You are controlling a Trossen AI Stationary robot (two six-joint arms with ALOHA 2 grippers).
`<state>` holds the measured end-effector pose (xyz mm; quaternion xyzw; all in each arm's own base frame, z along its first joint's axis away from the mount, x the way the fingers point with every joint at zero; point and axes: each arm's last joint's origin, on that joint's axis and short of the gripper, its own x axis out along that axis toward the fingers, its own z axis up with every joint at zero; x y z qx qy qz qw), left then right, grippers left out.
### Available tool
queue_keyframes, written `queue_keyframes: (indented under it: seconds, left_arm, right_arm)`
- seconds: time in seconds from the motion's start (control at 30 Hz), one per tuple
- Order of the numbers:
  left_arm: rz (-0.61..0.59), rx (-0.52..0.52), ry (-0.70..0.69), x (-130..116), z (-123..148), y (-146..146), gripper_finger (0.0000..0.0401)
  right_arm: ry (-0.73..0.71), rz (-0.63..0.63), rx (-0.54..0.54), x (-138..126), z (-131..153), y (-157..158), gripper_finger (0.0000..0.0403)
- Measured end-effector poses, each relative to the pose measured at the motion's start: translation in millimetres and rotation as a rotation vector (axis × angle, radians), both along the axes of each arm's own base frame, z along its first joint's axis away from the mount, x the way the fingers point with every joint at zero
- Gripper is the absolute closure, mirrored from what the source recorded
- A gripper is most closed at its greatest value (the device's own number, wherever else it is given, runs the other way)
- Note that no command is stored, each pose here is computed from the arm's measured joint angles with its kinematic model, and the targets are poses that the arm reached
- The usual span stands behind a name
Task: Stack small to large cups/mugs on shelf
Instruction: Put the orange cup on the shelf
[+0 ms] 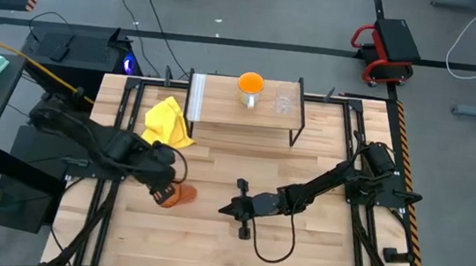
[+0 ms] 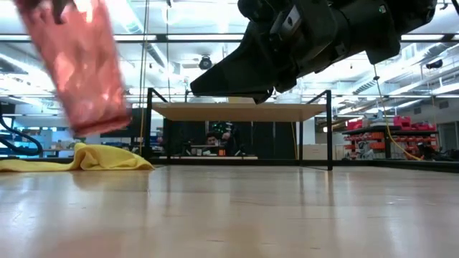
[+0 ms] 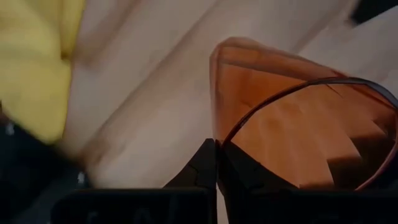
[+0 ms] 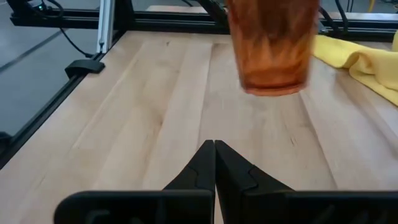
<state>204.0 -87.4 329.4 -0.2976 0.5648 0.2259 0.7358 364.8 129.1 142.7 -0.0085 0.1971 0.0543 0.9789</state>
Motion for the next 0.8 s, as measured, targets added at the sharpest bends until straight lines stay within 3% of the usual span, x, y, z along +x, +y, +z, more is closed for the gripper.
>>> queue_keyframes:
  seconds: [0.1,0.4,0.8]
  left_arm:
    - [0.025,-0.043,0.111,7,-10,5,0.0389]
    - [0.036,-0.145,0.249,37,-33,20,0.0389]
    - [0.015,-0.154,0.234,49,-40,34,0.0389]
  right_arm:
    - [0.002,-0.001,-0.002,0,0,0,0.0395]
    - [0.003,0.001,-0.009,0,0,0,0.0395]
    - [0.022,0.003,-0.020,-1,-2,-1,0.0395]
